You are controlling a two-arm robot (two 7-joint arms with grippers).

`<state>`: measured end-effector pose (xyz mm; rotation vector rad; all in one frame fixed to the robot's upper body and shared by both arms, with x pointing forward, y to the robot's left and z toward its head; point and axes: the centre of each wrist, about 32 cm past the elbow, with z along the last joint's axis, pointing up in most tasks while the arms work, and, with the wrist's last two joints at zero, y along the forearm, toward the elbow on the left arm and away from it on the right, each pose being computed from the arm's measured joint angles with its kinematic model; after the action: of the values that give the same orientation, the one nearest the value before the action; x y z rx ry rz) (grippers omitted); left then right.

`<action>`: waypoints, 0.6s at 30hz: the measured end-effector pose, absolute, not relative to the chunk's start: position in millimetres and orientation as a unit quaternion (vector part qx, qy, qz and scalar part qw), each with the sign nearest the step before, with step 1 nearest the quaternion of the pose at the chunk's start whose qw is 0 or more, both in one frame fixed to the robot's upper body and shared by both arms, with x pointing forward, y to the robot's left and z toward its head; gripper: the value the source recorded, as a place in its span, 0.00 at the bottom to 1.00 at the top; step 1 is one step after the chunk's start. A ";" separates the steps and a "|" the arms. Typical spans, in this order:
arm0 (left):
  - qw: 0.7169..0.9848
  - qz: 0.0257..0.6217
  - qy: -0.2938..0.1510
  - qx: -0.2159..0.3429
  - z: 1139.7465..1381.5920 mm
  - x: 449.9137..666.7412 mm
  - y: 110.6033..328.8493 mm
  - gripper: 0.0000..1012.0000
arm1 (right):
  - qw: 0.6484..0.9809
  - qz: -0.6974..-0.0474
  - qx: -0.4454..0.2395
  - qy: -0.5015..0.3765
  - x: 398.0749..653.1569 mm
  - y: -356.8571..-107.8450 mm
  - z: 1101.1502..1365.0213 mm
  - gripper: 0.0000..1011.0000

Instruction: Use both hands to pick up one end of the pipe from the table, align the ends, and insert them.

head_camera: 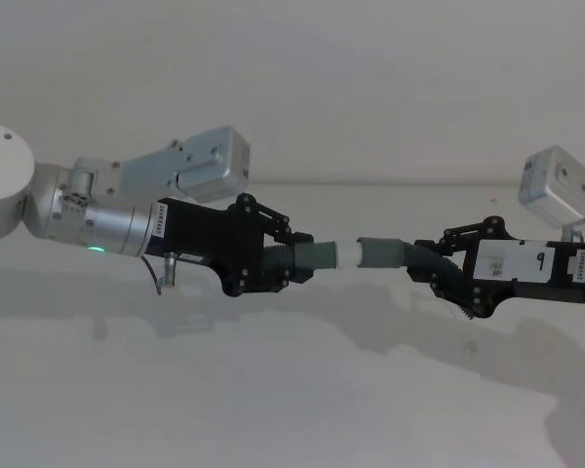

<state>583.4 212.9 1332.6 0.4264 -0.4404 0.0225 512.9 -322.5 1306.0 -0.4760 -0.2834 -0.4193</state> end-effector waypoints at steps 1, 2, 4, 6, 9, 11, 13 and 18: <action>0.953 0.011 -0.217 0.210 1332.7 583.6 213.0 0.36 | 0.940 -0.205 -0.233 -0.138 513.3 -322.4 1305.8 0.28; 0.953 0.010 -0.217 0.211 1332.8 583.9 213.0 0.36 | 0.940 -0.205 -0.233 -0.138 513.5 -322.3 1305.8 0.28; 0.953 0.009 -0.217 0.211 1332.9 584.2 213.1 0.36 | 0.940 -0.205 -0.233 -0.138 513.9 -322.2 1305.7 0.28; 0.953 0.008 -0.217 0.212 1333.0 584.5 213.1 0.36 | 0.941 -0.205 -0.233 -0.138 514.3 -322.1 1305.5 0.28; 0.953 0.007 -0.217 0.213 1333.0 584.9 213.1 0.36 | 0.941 -0.205 -0.233 -0.137 514.8 -322.0 1305.5 0.28; 0.953 0.007 -0.217 0.213 1333.2 585.1 213.1 0.36 | 0.941 -0.205 -0.233 -0.137 515.1 -321.9 1305.2 0.28; 0.953 0.006 -0.217 0.213 1333.3 585.3 213.2 0.36 | 0.941 -0.205 -0.232 -0.137 515.3 -321.8 1305.3 0.28; 0.952 0.006 -0.217 0.214 1333.5 585.7 213.2 0.36 | 0.941 -0.205 -0.232 -0.137 515.7 -321.8 1305.2 0.28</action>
<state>585.7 213.2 1333.5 0.4353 -0.4401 0.0113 515.7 -321.8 1305.2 -0.4738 -0.2791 -0.4184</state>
